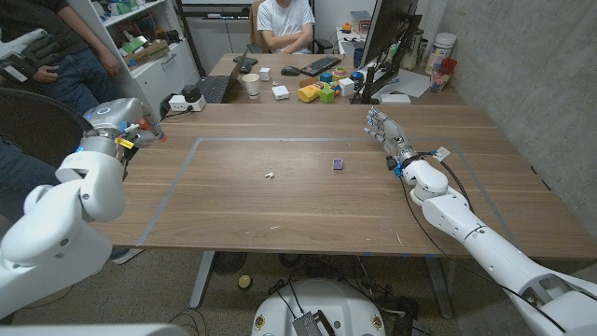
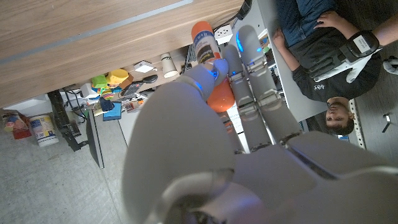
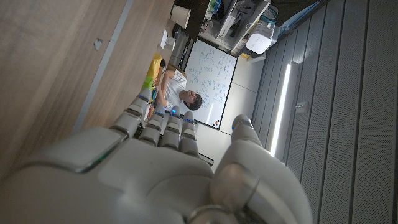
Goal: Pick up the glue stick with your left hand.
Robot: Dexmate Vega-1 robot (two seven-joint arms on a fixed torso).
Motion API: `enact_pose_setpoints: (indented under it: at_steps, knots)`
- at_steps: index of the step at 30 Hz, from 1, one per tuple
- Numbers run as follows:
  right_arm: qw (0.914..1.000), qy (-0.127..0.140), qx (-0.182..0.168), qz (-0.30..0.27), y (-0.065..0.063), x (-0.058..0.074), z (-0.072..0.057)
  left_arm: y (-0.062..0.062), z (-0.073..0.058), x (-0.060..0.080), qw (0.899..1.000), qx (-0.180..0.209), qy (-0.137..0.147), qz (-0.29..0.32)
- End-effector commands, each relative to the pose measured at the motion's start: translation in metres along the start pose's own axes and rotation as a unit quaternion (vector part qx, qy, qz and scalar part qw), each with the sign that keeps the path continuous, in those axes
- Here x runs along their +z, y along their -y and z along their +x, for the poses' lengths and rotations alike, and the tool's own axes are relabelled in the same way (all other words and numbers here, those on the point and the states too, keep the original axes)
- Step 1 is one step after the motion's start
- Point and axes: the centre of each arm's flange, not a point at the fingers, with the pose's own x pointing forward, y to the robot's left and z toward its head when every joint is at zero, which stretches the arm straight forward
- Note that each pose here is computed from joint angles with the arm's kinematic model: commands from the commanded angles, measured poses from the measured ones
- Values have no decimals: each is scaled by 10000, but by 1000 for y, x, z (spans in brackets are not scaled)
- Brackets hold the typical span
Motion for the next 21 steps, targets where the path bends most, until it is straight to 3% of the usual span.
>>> enact_pose_setpoints:
  at_steps: [1, 13, 21]
  knots:
    - [10000, 21, -17, -26, -9, 2, -6, 2, -4, -7, 10000, -32, 70, 3]
    - [9999, 104, 60, 16, -14, 0, 4, -9, -4, -9, 9998, 142, 50, 133]
    - [9999, 126, 74, 1, -17, 1, 8, -10, -1, -11, 9998, 139, 53, 133]
